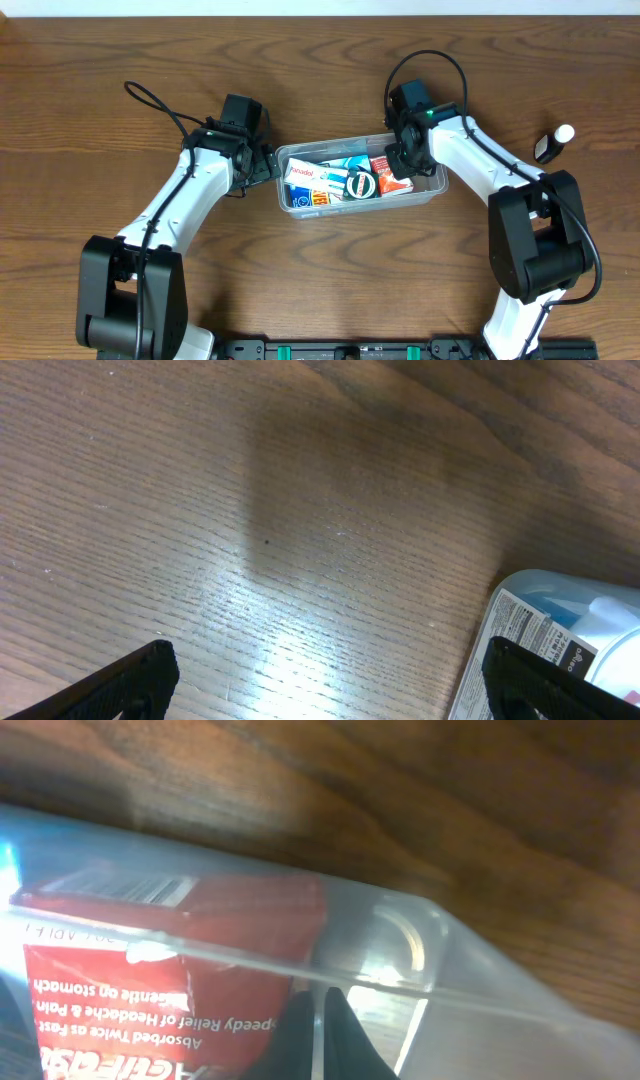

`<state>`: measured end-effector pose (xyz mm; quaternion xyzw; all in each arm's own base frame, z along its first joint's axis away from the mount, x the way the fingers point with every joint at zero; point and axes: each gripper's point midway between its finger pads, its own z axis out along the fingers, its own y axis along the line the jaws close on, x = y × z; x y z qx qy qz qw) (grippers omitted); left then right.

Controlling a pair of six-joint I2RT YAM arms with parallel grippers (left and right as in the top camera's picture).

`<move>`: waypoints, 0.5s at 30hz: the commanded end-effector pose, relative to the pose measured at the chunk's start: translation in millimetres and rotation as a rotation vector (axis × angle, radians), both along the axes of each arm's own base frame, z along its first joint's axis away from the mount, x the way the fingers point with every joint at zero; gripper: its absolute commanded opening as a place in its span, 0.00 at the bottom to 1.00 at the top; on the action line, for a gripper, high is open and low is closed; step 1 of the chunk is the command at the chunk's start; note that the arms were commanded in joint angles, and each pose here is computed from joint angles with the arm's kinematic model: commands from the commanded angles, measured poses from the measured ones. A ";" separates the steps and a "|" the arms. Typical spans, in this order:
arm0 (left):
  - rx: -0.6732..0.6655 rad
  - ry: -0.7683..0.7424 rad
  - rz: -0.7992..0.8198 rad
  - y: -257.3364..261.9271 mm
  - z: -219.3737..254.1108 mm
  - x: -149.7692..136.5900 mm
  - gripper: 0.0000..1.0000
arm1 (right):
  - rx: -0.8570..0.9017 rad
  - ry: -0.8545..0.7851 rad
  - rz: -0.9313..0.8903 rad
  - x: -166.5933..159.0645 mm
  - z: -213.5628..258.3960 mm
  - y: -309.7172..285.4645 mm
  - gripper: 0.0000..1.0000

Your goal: Pack container

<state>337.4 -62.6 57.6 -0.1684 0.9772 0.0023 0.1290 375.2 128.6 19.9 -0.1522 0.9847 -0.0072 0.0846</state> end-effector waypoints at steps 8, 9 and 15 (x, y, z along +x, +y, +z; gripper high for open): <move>-0.020 0.010 -0.004 -5.2 -0.2 -3.3 0.98 | 0.065 -0.162 -0.029 36.9 78.1 7.8 0.01; -0.020 0.010 -0.004 -5.2 -0.2 -3.4 0.98 | 0.071 -0.152 -0.025 33.3 79.6 9.8 0.01; -0.013 0.007 -0.002 -3.9 0.0 -2.9 0.98 | 0.046 -0.034 -0.007 1.8 60.9 8.8 0.01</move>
